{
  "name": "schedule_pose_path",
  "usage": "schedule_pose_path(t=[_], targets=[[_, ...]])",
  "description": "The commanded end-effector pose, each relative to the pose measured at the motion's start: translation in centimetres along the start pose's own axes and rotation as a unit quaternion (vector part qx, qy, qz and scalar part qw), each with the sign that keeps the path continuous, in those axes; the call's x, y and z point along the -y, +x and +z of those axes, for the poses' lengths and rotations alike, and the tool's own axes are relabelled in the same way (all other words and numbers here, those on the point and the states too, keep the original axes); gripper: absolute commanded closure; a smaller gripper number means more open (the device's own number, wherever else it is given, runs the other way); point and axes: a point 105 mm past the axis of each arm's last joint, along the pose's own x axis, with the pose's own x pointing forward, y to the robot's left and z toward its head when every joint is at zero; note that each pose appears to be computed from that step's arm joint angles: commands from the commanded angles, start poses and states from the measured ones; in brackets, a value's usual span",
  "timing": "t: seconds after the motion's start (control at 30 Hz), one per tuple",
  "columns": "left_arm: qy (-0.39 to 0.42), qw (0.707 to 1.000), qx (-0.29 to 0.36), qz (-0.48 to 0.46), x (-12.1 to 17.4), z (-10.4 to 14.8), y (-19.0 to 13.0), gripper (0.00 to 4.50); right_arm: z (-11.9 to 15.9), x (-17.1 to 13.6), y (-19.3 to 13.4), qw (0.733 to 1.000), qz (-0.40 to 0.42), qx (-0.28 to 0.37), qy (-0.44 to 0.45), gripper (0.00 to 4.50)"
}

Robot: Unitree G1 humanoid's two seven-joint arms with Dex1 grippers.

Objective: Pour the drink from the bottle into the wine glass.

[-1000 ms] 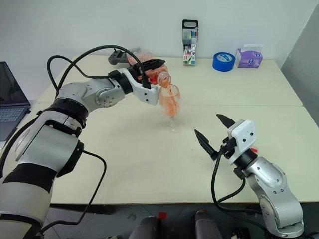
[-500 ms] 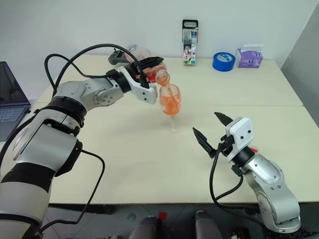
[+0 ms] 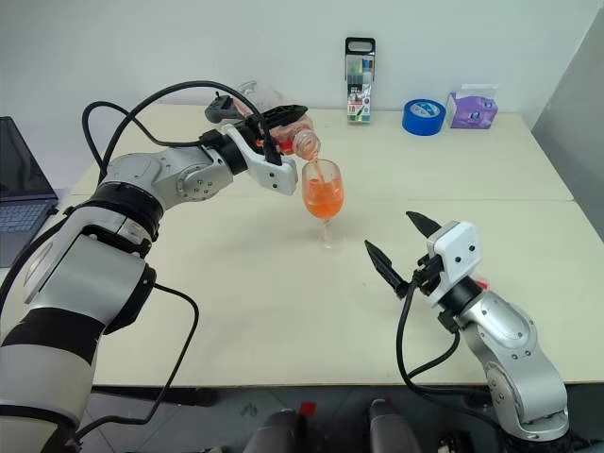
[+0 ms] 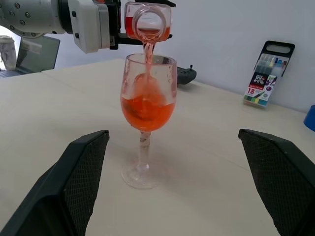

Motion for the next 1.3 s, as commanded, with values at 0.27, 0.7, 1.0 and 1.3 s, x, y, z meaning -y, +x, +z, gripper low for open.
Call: schedule_pose_path(t=[0.27, 0.7, 1.0, 1.3], targets=[[-0.269, 0.958, -0.045, 0.082, -2.8, -2.0, -0.3, 2.81, 3.1, -0.7, 1.1, 0.998, 0.029, 0.047, 0.008, 0.00], [-0.603, 0.747, -0.168, 0.221, 2.1, -8.3, -6.7, 2.81, 8.7, -2.8, 6.4, 0.993, 0.113, 0.006, -0.028, 0.00], [-0.675, 0.635, -0.264, 0.267, 7.0, -10.7, -12.8, 2.82, 8.7, -4.5, 12.3, 0.991, 0.126, -0.041, -0.007, 0.00], [-0.707, 0.598, -0.272, 0.260, 8.6, -10.5, -13.3, 2.82, 6.8, -5.1, 13.9, 0.987, 0.141, -0.073, -0.008, 0.00]])
